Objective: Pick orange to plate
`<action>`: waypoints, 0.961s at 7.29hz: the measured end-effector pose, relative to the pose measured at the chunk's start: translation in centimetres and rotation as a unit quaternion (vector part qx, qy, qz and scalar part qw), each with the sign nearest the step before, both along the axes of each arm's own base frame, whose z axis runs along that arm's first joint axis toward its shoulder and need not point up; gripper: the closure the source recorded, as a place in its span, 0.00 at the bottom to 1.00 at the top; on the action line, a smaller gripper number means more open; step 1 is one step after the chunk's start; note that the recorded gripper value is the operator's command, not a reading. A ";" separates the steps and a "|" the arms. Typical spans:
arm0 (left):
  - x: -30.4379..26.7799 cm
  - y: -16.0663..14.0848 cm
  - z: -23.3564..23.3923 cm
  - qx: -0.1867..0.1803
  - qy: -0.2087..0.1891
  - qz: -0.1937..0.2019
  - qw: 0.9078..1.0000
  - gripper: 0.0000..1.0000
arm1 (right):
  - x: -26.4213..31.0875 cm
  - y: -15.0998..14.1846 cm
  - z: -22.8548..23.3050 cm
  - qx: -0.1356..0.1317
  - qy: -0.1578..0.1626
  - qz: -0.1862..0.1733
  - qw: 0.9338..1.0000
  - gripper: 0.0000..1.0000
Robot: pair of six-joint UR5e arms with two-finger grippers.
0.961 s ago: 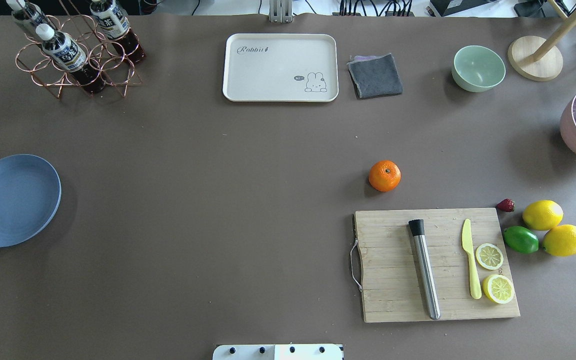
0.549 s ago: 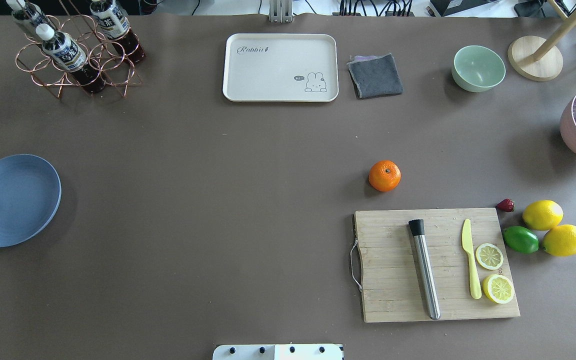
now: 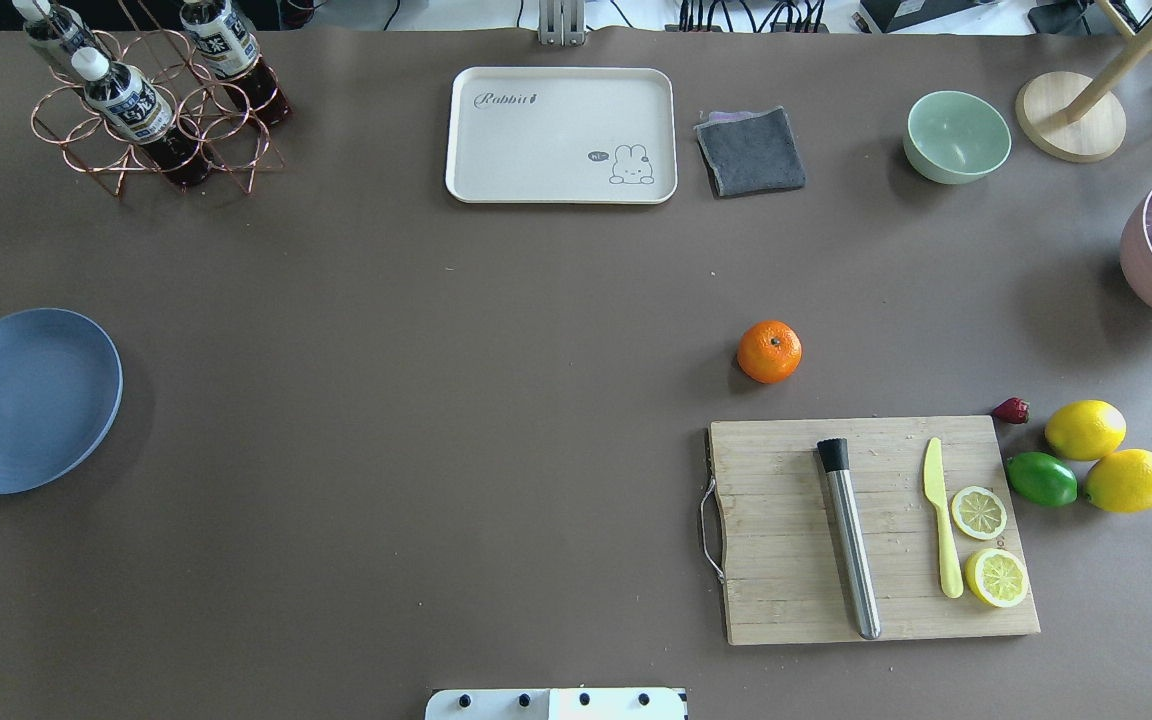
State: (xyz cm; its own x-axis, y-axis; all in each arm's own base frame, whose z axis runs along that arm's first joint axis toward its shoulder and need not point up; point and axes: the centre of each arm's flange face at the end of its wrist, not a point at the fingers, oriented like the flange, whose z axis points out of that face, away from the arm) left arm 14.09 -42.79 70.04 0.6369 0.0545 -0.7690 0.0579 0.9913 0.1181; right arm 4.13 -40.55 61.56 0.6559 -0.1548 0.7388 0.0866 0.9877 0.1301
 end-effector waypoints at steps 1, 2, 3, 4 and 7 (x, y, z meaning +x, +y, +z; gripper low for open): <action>0.4 0.2 0.3 0.000 -0.001 0.005 1.000 0.39 | -0.1 0.0 0.0 0.000 0.000 -0.001 1.000 0.00; 0.8 0.4 0.4 -0.001 -0.002 0.010 1.000 0.95 | -0.1 0.0 -0.1 0.001 -0.001 -0.001 1.000 0.00; 1.2 0.6 0.4 -0.001 -0.002 0.015 1.000 1.00 | -0.1 0.0 -0.2 0.003 -0.001 -0.001 1.000 0.00; 1.3 0.7 0.5 -0.002 -0.002 0.017 1.000 1.00 | -0.1 0.0 -0.4 0.004 -0.001 -0.001 1.000 0.00; 1.4 1.1 -1.1 0.006 0.014 0.021 1.000 1.00 | -0.7 -1.1 -1.5 0.013 -0.003 -0.004 1.000 0.00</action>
